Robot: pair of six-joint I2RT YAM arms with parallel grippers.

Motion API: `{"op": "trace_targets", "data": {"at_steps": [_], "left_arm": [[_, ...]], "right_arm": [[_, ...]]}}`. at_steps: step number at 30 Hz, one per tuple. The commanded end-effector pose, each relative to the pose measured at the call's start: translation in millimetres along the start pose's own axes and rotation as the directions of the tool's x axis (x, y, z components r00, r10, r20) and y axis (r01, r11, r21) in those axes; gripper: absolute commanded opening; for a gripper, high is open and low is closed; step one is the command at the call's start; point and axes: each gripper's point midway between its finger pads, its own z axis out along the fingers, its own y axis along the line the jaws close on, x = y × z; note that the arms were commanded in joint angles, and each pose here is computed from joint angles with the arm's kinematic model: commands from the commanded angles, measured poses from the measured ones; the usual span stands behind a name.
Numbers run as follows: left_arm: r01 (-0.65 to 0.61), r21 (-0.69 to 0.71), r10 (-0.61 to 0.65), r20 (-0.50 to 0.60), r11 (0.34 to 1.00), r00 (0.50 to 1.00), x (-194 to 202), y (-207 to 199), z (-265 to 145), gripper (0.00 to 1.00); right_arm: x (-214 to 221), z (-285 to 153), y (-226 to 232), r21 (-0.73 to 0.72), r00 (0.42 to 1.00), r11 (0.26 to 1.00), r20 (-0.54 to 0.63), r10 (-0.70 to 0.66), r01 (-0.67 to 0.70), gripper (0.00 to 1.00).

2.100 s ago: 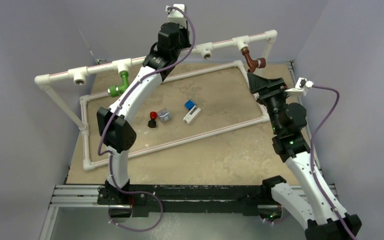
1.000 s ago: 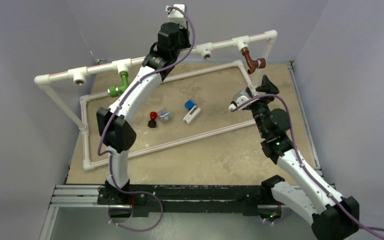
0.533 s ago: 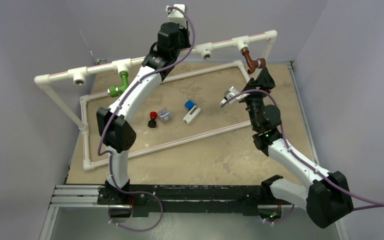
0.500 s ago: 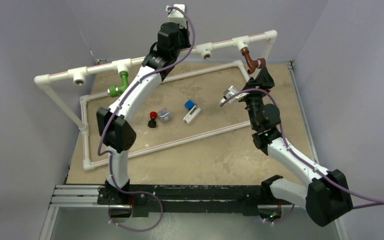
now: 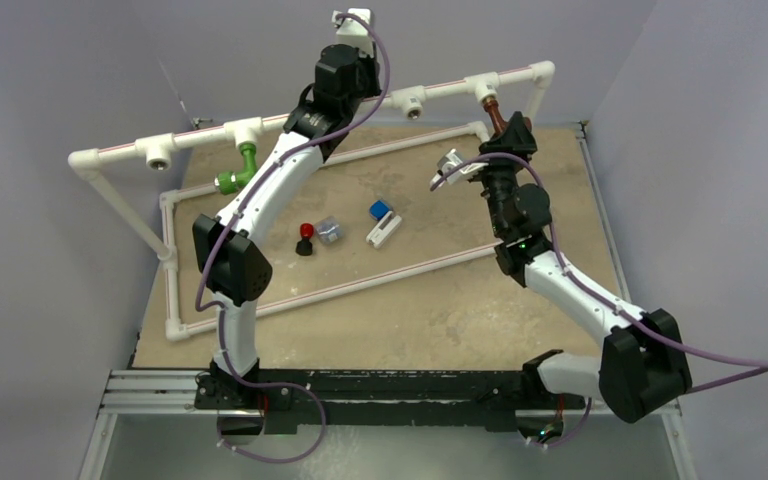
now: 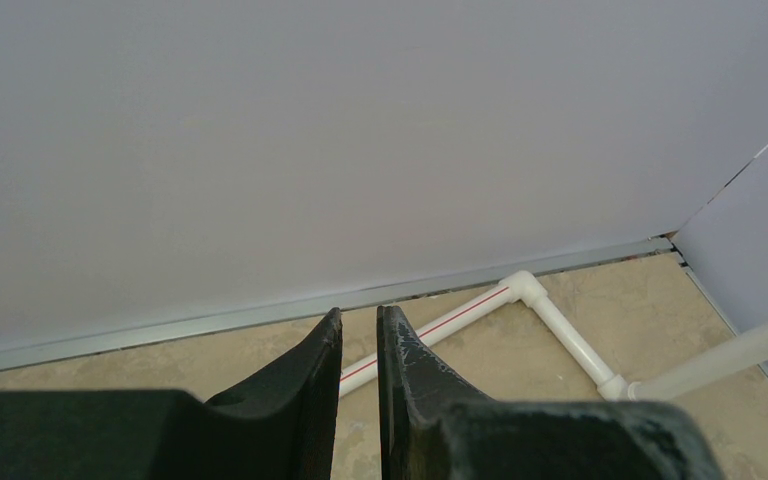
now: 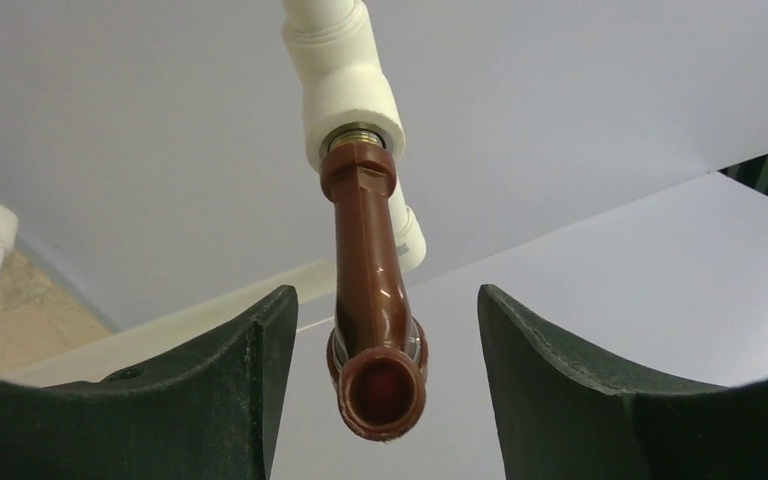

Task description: Install the water faucets

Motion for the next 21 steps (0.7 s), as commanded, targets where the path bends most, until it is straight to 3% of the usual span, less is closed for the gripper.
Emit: {"op": "trace_targets", "data": {"at_steps": [1, 12, 19, 21], "left_arm": [[-0.081, 0.033, 0.088, -0.347, 0.996, 0.934, 117.6, 10.7, -3.5, 0.17], [-0.077, 0.034, 0.084, -0.353, 0.996, 0.932, 120.4, 11.8, -3.1, 0.17], [-0.080, 0.030, 0.086, -0.352, 0.996, 0.932, 120.0, 12.7, -3.4, 0.17], [-0.080, 0.032, 0.086, -0.353, 0.996, 0.932, 120.6, 12.4, -3.5, 0.17]], "right_arm": [[-4.1, 5.8, -22.3, 0.063, 0.999, 0.997, 0.003, 0.040, -0.040, 0.65], [14.1, 3.5, -4.6, 0.059, 0.993, 0.993, -0.054, 0.109, -0.106, 0.38], [14.8, 9.1, -8.5, 0.069, 0.981, 0.982, -0.069, 0.179, -0.174, 0.00], [17.5, 8.1, -9.9, 0.085, 0.974, 0.975, -0.084, 0.211, -0.204, 0.00]]}}
